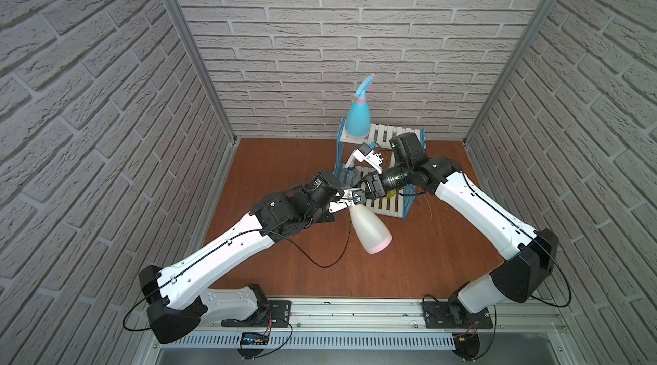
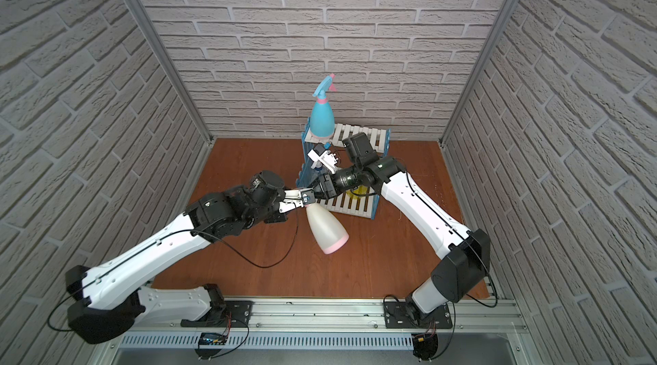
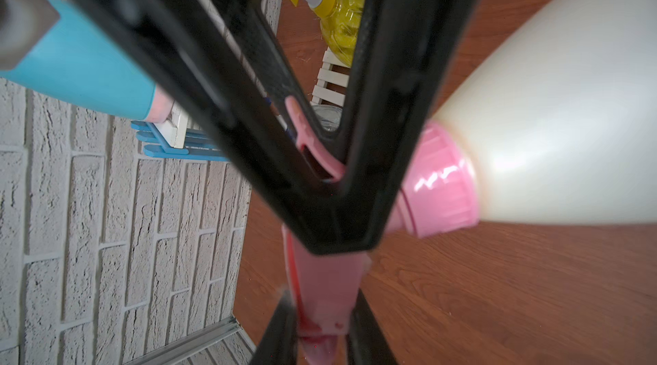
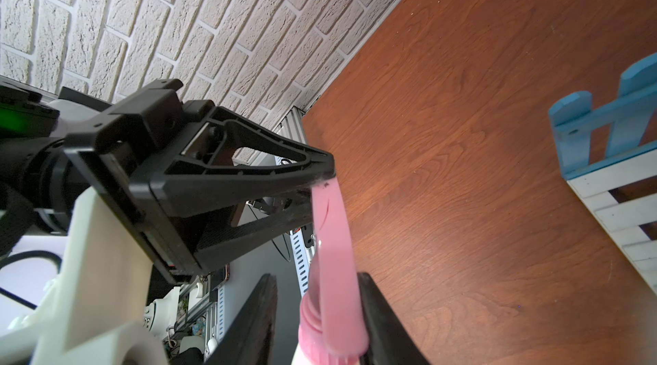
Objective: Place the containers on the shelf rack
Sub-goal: 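Pick up a container from the center of the board.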
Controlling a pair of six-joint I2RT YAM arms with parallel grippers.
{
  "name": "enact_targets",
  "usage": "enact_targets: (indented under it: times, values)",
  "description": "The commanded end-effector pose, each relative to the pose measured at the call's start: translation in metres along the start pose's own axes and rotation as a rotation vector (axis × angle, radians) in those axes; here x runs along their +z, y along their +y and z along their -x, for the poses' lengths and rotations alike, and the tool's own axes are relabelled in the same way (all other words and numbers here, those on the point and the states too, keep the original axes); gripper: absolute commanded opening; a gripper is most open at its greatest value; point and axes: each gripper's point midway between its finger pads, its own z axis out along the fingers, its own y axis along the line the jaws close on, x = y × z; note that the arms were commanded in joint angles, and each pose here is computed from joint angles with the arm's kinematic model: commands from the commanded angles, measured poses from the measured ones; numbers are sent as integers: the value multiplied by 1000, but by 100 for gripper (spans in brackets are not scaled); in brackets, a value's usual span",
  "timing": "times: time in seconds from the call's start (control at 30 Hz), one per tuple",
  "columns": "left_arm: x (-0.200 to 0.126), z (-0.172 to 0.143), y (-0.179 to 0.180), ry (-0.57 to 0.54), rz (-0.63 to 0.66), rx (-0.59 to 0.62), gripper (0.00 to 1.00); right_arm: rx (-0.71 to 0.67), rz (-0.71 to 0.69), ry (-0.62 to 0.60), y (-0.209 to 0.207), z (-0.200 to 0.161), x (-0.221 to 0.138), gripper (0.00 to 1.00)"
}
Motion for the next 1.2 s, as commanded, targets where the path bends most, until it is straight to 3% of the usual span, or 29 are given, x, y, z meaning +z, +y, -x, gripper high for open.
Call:
enact_targets:
  times: [0.0,0.17,0.37,0.6,0.8,0.97,1.03,1.17]
  values:
    - [-3,10,6,-51,24,-17,11,-41,53,-15,10,6,2,38]
    - [-2,10,4,-54,16,-17,12,-42,40,-25,7,8,1,37]
    - [-4,13,2,-67,6,-20,12,-25,31,-33,0,9,1,25]
    - [-2,13,-1,-64,-12,-18,12,-22,34,-43,-2,10,-1,25]
    - [-2,12,0,-59,-3,-21,12,-27,49,-36,0,7,-1,8]
    - [-1,12,2,-56,4,-41,13,-38,47,-41,1,6,-2,3]
    - [-1,12,5,-67,8,-76,29,-50,41,-49,2,7,-4,3]
    - [-7,10,15,-118,-5,-184,82,-61,13,-73,-2,9,-7,3]
